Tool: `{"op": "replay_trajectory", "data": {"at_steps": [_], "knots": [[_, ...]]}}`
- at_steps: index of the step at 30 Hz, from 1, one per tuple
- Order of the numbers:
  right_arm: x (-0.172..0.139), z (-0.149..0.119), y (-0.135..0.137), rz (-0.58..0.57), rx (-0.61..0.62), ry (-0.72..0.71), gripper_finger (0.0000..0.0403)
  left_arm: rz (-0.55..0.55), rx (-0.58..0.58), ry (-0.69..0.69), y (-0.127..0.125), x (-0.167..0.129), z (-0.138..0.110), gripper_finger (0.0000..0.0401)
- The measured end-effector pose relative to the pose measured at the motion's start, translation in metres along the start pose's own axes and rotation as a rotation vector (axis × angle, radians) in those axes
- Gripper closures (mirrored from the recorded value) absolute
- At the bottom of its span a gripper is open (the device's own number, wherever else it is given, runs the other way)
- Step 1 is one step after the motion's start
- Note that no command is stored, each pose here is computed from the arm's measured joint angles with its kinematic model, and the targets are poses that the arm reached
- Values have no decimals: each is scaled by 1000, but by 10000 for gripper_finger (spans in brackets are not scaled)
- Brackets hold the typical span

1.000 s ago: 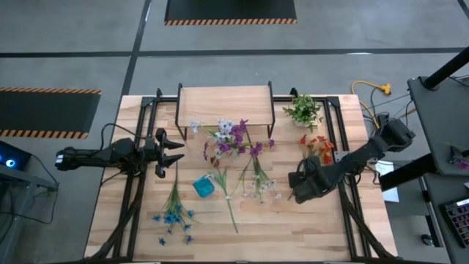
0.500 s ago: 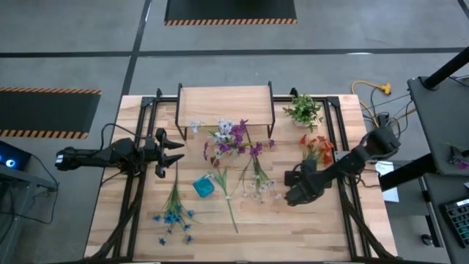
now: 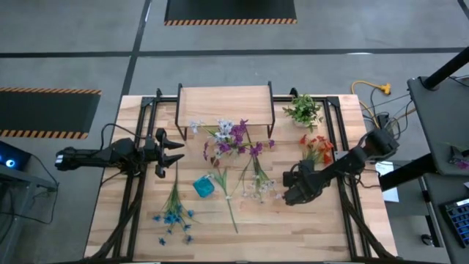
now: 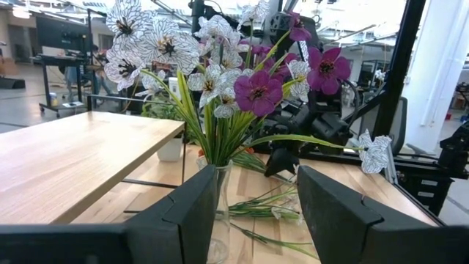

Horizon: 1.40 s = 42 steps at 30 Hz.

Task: Pick and place flowers into a vace then onto a shelf
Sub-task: Put the orange flowers into the transparent vase

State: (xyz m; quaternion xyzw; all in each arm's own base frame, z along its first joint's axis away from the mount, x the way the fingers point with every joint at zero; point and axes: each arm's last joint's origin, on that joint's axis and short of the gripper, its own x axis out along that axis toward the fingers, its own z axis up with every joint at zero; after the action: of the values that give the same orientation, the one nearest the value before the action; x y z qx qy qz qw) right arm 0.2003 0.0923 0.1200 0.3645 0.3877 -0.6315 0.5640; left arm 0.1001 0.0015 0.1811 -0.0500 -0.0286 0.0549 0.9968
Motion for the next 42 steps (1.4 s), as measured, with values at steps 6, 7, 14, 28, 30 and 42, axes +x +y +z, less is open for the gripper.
{"op": "replay_trajectory", "data": {"at_steps": [6, 7, 14, 28, 30, 42], "knots": [[-1, 0, -2, -28, -62, 42, 317, 0, 0, 0, 0, 0, 0, 227], [-1, 0, -3, -37, -78, 55, 328, 0, 0, 0, 0, 0, 0, 227], [-2, -1, -4, -68, -163, 110, 380, 0, 0, 0, 0, 0, 0, 227], [-15, 6, -14, -38, -192, 120, 394, 0, 0, 0, 0, 0, 0, 227], [-21, 11, -20, -29, -202, 101, 394, 0, 0, 0, 0, 0, 0, 227], [-64, 44, -43, 306, -365, -22, 394, 0, 0, 0, 0, 0, 0, 227]]}}
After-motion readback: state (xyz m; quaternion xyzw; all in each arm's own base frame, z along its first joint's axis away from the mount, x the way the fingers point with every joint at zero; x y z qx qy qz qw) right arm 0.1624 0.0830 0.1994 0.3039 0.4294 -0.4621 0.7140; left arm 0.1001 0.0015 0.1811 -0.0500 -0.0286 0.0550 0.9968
